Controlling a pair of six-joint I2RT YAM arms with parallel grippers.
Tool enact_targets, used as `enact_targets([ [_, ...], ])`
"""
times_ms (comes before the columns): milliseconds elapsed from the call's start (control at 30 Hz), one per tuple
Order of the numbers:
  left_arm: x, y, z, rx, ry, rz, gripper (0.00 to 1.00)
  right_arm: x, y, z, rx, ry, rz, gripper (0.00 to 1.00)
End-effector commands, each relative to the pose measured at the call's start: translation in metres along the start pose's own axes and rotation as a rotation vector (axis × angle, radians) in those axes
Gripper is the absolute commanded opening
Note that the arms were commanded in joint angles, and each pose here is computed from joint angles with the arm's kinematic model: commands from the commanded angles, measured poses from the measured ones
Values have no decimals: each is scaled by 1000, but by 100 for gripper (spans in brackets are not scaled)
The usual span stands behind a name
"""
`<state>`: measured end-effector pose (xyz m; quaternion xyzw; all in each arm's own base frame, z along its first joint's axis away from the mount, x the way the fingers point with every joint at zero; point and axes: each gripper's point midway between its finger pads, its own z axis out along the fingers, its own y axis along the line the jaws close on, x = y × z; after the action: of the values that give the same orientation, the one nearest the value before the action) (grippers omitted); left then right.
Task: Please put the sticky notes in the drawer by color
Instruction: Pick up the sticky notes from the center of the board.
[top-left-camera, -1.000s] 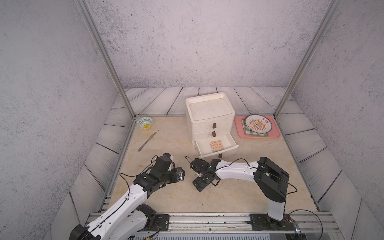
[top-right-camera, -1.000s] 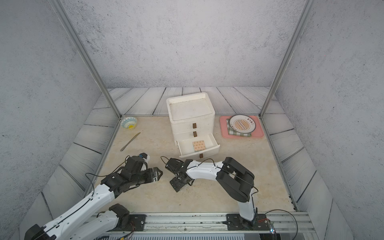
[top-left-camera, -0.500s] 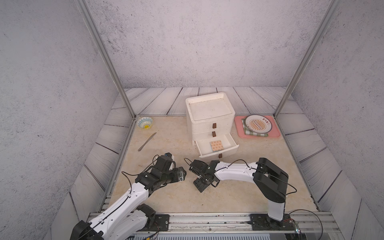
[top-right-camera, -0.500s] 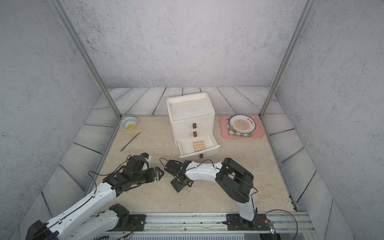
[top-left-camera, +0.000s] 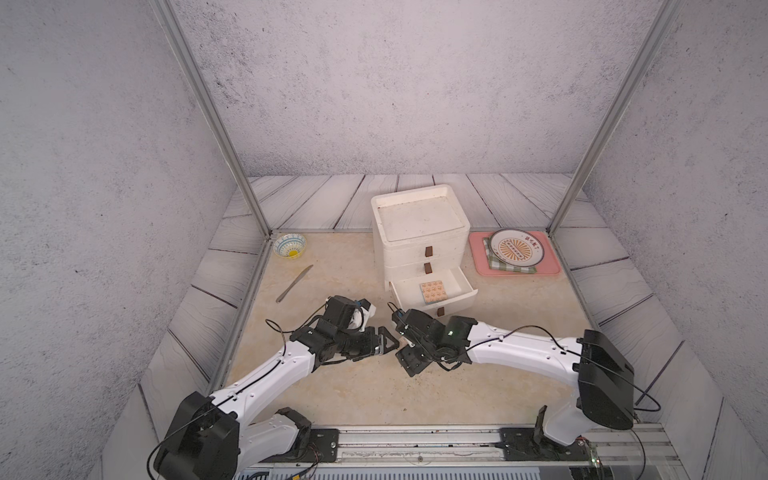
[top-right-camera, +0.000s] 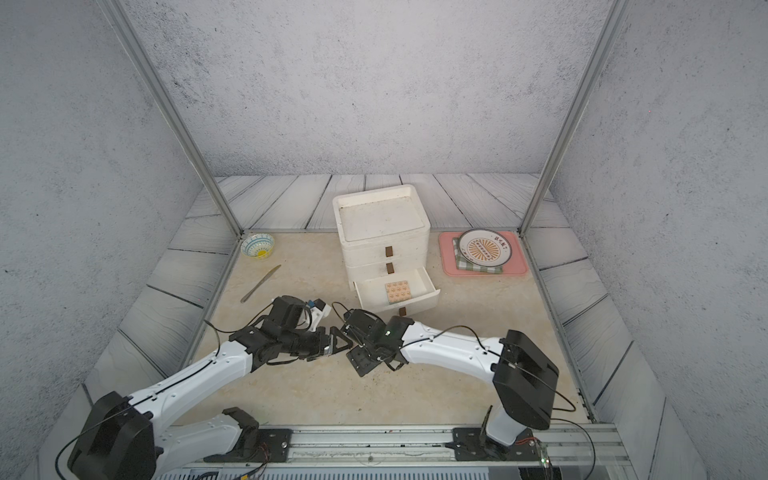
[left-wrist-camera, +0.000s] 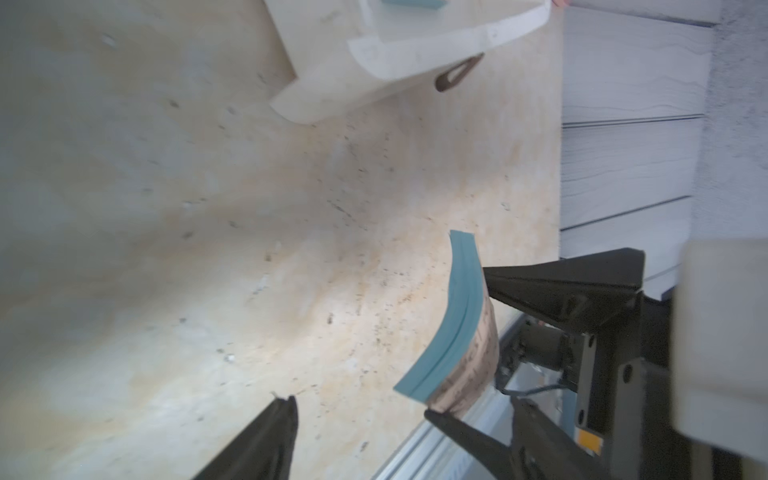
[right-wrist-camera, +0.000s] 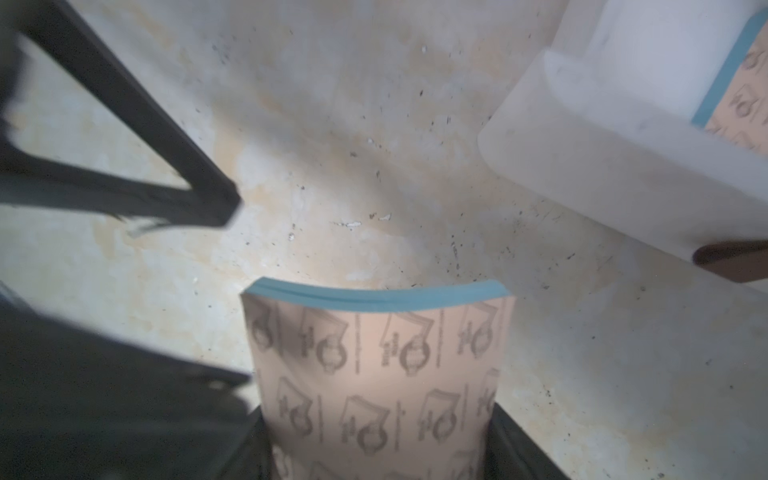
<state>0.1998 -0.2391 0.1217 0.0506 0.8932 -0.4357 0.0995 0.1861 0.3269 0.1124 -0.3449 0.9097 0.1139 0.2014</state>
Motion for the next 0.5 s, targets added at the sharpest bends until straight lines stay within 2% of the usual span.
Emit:
enact_targets([
  [0, 1, -37, -3, 184, 59, 32, 83, 3, -3, -14, -17, -27, -6, 76],
  [167, 1, -46, -7, 229, 59, 52, 78, 3, 0, -27, -63, -65, 8, 76],
  [333, 1, -49, -3, 272, 69, 20, 69, -3, 0, -37, -78, -110, 28, 76],
  [467, 4, -47, -1, 274, 75, 9, 67, -10, 3, -41, -99, -132, 33, 76],
])
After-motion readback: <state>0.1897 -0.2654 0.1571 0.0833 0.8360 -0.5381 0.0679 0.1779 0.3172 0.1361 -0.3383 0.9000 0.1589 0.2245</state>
